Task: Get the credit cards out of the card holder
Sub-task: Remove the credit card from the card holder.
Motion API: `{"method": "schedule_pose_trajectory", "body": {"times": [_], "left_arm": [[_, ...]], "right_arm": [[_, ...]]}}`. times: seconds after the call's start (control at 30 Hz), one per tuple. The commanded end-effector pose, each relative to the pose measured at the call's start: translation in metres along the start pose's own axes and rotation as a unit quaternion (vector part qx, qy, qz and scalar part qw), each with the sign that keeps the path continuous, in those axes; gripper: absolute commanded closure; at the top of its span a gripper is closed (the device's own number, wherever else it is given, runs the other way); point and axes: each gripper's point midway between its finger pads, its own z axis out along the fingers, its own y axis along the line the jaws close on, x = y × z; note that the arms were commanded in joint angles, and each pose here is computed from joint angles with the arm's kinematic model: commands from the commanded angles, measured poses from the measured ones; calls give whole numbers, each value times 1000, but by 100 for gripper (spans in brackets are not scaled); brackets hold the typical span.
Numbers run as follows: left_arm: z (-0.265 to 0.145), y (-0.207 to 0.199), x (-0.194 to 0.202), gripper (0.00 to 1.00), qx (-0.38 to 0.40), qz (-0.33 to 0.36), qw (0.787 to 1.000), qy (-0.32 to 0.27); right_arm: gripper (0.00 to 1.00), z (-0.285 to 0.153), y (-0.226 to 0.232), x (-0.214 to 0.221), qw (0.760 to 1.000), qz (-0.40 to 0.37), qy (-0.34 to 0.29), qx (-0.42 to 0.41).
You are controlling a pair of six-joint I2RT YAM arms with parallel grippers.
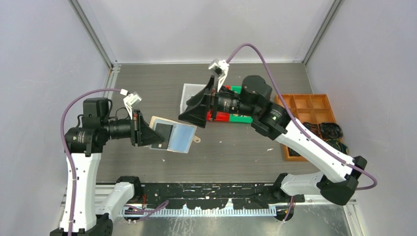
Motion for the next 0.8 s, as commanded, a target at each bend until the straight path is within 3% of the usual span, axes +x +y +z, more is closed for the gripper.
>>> {"method": "schedule_pose_trajectory", "body": {"times": [0.0, 0.27, 0.37, 0.57, 0.67, 0.7, 0.77], "left_arm": [[-7, -25, 11, 100, 62, 28, 997, 26], [-8, -39, 18, 100, 93, 30, 994, 38], [-8, -40, 18, 100, 97, 29, 994, 35], [-8, -39, 17, 100, 97, 22, 994, 35], [-7, -39, 17, 100, 96, 17, 995, 36], [-7, -39, 16, 98, 94, 15, 995, 35], [-6, -37, 15, 83, 90, 9, 995, 33]], "right_arm": [[8, 3, 16, 21, 993, -49, 76, -72], [8, 24, 15, 49, 983, -43, 118, -131], [16, 32, 23, 60, 978, -32, 134, -159], [46, 47, 36, 72, 968, 10, 147, -202], [66, 50, 38, 70, 969, 13, 133, -210], [73, 50, 37, 68, 971, 14, 127, -205], [85, 49, 36, 68, 973, 15, 117, -199]]}}
